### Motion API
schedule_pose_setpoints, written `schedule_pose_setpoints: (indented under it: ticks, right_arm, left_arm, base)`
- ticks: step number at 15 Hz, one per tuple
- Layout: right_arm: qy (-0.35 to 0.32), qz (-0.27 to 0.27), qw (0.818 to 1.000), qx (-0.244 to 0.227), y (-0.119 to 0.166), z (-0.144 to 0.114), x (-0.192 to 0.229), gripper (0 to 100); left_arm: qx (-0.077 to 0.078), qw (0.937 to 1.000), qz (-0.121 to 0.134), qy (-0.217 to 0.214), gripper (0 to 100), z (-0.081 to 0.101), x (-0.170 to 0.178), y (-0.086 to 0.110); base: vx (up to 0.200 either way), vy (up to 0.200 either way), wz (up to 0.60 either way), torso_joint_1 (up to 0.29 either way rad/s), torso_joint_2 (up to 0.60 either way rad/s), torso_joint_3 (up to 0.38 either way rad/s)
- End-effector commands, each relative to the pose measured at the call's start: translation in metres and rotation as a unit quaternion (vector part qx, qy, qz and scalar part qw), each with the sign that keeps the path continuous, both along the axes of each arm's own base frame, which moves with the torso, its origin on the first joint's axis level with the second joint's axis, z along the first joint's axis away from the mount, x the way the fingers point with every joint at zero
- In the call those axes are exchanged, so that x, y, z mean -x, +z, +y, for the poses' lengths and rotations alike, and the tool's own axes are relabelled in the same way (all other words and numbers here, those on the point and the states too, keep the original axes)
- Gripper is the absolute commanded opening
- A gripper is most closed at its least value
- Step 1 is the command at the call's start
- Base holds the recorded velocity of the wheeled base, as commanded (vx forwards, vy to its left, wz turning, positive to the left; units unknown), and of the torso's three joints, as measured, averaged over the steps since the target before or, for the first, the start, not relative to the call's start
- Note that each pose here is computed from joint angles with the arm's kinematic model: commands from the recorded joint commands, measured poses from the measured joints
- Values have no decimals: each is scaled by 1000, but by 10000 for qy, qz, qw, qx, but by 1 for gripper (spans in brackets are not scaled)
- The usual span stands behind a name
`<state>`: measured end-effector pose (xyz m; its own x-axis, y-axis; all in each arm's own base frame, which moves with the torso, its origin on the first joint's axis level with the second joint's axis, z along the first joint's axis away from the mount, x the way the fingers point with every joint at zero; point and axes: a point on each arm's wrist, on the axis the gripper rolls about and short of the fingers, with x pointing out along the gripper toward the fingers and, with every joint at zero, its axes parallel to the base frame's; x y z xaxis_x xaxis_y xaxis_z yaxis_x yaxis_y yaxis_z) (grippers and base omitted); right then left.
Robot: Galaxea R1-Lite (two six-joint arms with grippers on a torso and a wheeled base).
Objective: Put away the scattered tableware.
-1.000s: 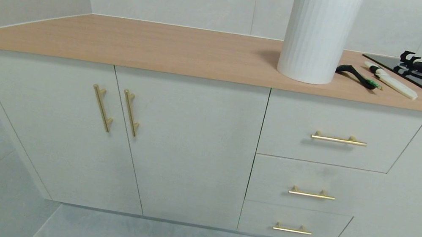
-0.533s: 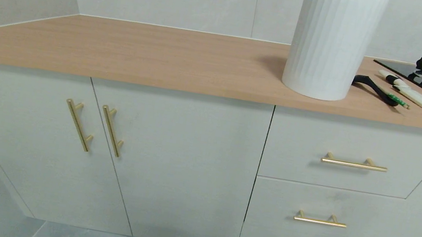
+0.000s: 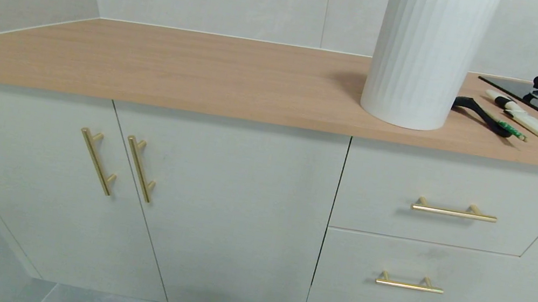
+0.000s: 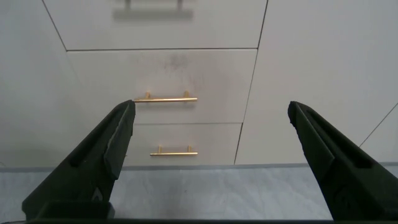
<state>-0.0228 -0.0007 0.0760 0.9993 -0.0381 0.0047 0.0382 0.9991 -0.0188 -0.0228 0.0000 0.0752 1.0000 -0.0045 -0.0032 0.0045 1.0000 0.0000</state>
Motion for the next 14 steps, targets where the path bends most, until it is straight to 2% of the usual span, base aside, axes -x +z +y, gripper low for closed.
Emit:
schedule_pose_setpoints:
  ticks: [1, 3, 6, 7, 10, 14]
  right_arm:
    - [22, -107, 9999, -2, 5, 0, 1, 100]
    - [299, -553, 9979, -158, 48, 0, 9, 100]
    - [914, 623, 9937, -182, 56, 2, -21, 100]
    - [1165, 1368, 9835, -207, 57, 5, -42, 100]
    - [1110, 2652, 9575, -227, 71, 12, -107, 100]
    - [939, 3365, 9366, -283, 59, 19, -180, 100]
  left_arm:
    - [0, 10000, -1, -1, 100, 0, 0, 0]
    - [0, 10000, -1, -1, 100, 0, 0, 0]
    - [0, 10000, -1, -1, 100, 0, 0, 0]
    - [0, 10000, -1, -1, 100, 0, 0, 0]
    - [0, 10000, -1, -1, 100, 0, 0, 0]
    - [0, 10000, -1, -1, 100, 0, 0, 0]
  base:
    - [0, 0, 0, 0, 0, 0]
    - [0, 0, 0, 0, 0, 0]
    - [0, 0, 0, 0, 0, 0]
    - [0, 0, 0, 0, 0, 0]
    - [0, 0, 0, 0, 0, 0]
    - [0, 0, 0, 0, 0, 0]
